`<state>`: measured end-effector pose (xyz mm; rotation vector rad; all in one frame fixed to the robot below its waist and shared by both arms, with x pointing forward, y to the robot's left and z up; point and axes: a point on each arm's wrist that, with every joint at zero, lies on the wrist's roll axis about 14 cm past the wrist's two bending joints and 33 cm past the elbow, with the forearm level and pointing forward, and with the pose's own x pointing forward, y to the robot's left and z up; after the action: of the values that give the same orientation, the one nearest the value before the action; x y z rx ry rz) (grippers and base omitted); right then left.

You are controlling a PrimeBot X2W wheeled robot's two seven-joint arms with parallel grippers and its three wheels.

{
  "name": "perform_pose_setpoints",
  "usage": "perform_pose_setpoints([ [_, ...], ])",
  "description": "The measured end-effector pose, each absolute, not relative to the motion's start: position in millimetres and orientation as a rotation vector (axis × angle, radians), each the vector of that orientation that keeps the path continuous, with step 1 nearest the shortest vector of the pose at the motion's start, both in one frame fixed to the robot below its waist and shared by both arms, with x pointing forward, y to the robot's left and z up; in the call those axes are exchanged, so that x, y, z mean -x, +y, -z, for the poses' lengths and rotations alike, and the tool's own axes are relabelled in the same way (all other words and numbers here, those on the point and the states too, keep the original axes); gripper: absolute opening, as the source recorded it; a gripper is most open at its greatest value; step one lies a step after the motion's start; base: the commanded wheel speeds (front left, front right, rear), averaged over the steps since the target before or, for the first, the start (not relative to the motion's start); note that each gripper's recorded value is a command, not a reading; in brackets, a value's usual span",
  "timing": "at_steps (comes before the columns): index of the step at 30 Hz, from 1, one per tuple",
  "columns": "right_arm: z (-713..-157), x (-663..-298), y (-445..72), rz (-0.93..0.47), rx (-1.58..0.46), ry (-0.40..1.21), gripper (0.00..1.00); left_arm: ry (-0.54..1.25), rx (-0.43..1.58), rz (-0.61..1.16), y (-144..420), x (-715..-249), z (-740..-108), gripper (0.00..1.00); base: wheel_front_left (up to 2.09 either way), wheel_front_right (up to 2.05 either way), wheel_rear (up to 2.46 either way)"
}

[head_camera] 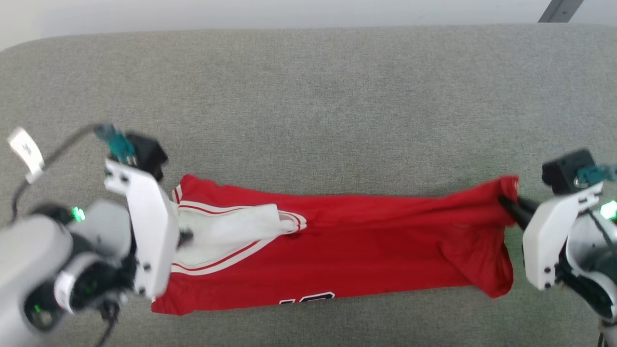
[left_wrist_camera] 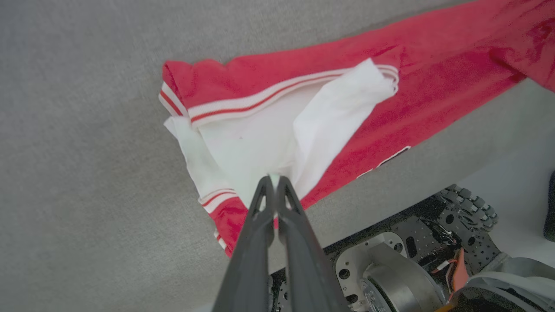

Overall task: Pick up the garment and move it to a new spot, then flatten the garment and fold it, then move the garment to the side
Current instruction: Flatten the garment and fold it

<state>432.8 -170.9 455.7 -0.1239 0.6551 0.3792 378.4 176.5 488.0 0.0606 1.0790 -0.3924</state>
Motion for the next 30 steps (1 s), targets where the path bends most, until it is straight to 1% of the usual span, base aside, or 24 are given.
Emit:
perform_pose_setpoints([
  [3, -436, -420, -176, -0.357, 0.088, 0.725, 0.0, 1.142, -0.038, 0.392, 176, -360, -468, 0.0, 0.0, 0.0, 0.0],
  [4, -430, -416, -176, -0.356, 0.077, 0.746, 0.17, 1.154, -0.029, 0.382, 176, -358, -461, 0.0, 0.0, 0.0, 0.0],
  [5, -424, -414, -177, -0.351, 0.075, 0.765, 0.48, 1.173, -0.025, 0.374, 178, -354, -454, 0.0, 0.0, 0.0, 0.0],
  [6, -420, -411, -177, -0.349, 0.067, 0.779, 1.0, 1.191, -0.02, 0.371, 180, -350, -447, 0.31, 0.0, 0.0, 0.0],
  [7, -416, -409, -175, -0.348, 0.052, 0.792, 1.0, 1.199, -0.012, 0.365, 181, -348, -440, 0.47, 0.0, 0.0, 0.0],
  [8, -413, -407, -174, -0.348, 0.05, 0.805, 1.0, 1.201, -0.006, 0.358, 182, -348, -435, 0.57, 0.0, 0.0, 0.0],
  [9, -411, -406, -173, -0.35, 0.045, 0.813, 1.0, 1.191, -0.002, 0.353, 184, -349, -433, 0.8, 0.0, 0.0, 0.0],
  [10, -411, -405, -171, -0.353, 0.029, 0.814, 1.0, 1.168, 0.006, 0.347, 185, -353, -432, 1.0, 0.0, 0.0, 0.0],
  [14, -421, -407, -170, -0.355, 0.019, 0.789, 1.0, 1.083, 0.024, 0.316, 193, -364, -432, 1.0, 0.0, 0.0, 0.0],
  [21, -445, -402, -173, -0.351, -0.063, 0.755, 1.0, 0.855, 0.059, 0.298, 201, -381, -453, 1.0, 0.0, 0.0, 0.0],
  [24, -451, -403, -181, -0.321, -0.08, 0.748, 1.0, 0.74, 0.056, 0.298, 203, -388, -464, 1.0, 0.0, 0.0, 0.0],
  [26, -450, -404, -188, -0.293, -0.066, 0.763, 1.0, 0.668, 0.057, 0.292, 205, -392, -471, 1.0, 0.0, 0.0, 0.0],
  [30, -436, -401, -182, -0.296, -0.091, 0.831, 1.0, 0.544, 0.082, 0.26, 213, -394, -480, 1.0, 0.0, 0.0, 0.0],
])
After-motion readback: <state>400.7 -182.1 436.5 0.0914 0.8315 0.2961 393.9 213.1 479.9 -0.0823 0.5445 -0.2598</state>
